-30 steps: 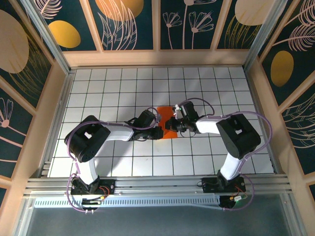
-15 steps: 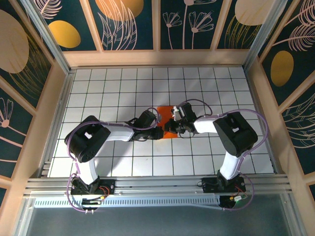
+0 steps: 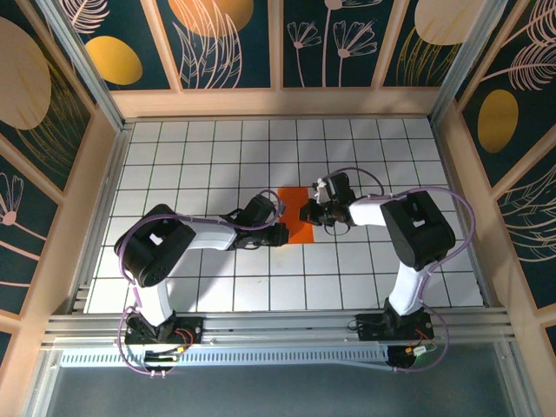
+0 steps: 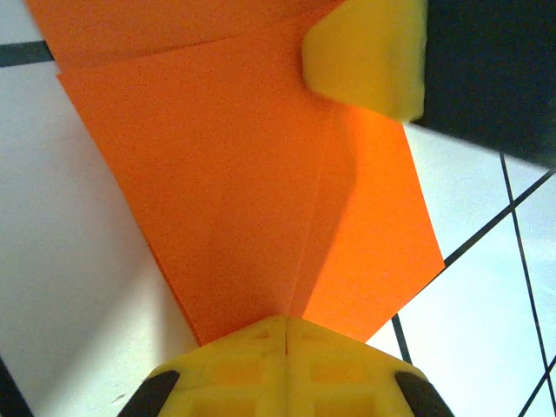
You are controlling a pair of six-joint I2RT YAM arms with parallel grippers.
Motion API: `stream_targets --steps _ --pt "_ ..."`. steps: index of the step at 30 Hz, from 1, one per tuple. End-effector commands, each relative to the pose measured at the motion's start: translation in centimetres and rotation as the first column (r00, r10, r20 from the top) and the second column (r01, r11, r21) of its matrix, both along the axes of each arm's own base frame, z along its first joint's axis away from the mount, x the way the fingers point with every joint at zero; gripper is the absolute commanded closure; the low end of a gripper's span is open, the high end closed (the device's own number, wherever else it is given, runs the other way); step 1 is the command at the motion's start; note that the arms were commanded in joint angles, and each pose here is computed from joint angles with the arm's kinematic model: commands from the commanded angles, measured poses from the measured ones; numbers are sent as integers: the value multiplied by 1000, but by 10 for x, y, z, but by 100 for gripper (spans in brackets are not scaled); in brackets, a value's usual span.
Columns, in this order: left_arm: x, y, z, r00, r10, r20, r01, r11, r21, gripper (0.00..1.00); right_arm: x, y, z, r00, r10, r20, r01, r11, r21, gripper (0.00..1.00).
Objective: Fold a paper plane with a square sheet of paper (fold left side to right side)
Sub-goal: Fold the triangle a second time at the center of the table.
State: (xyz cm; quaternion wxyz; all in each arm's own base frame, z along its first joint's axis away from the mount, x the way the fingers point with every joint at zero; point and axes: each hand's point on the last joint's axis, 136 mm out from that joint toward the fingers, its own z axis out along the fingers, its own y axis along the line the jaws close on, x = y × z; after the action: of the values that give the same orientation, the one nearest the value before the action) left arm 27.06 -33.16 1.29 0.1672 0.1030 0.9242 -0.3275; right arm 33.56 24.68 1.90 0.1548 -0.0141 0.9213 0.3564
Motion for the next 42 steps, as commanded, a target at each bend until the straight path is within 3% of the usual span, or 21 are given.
stream_targets --steps 1,8,13,19,24,32,42 --pt "-24 33 -45 994 25 -103 -9 987 159 100 22 -26 -9 998 -65 23 66 996 -64 100" --pt "-23 32 -43 995 26 -97 -11 988 154 100 35 -38 -9 996 -91 20 92 995 -47 100" --pt "-21 27 -38 996 24 -85 -12 992 129 100 42 -37 23 992 -94 81 96 995 -22 100" --pt "-18 23 -32 997 22 -72 -14 994 110 100 20 -21 49 994 -48 94 42 997 57 100" --pt "-17 22 -31 997 22 -71 -15 994 106 100 -7 8 36 999 17 30 -20 994 109 100" --pt "-11 16 -22 998 27 -57 -23 997 78 100 -3 12 3 999 5 -46 -2 998 62 100" --pt "9 -8 24 999 35 -38 -38 995 -90 98 -17 0 -22 993 3 -117 -5 1000 -12 100"
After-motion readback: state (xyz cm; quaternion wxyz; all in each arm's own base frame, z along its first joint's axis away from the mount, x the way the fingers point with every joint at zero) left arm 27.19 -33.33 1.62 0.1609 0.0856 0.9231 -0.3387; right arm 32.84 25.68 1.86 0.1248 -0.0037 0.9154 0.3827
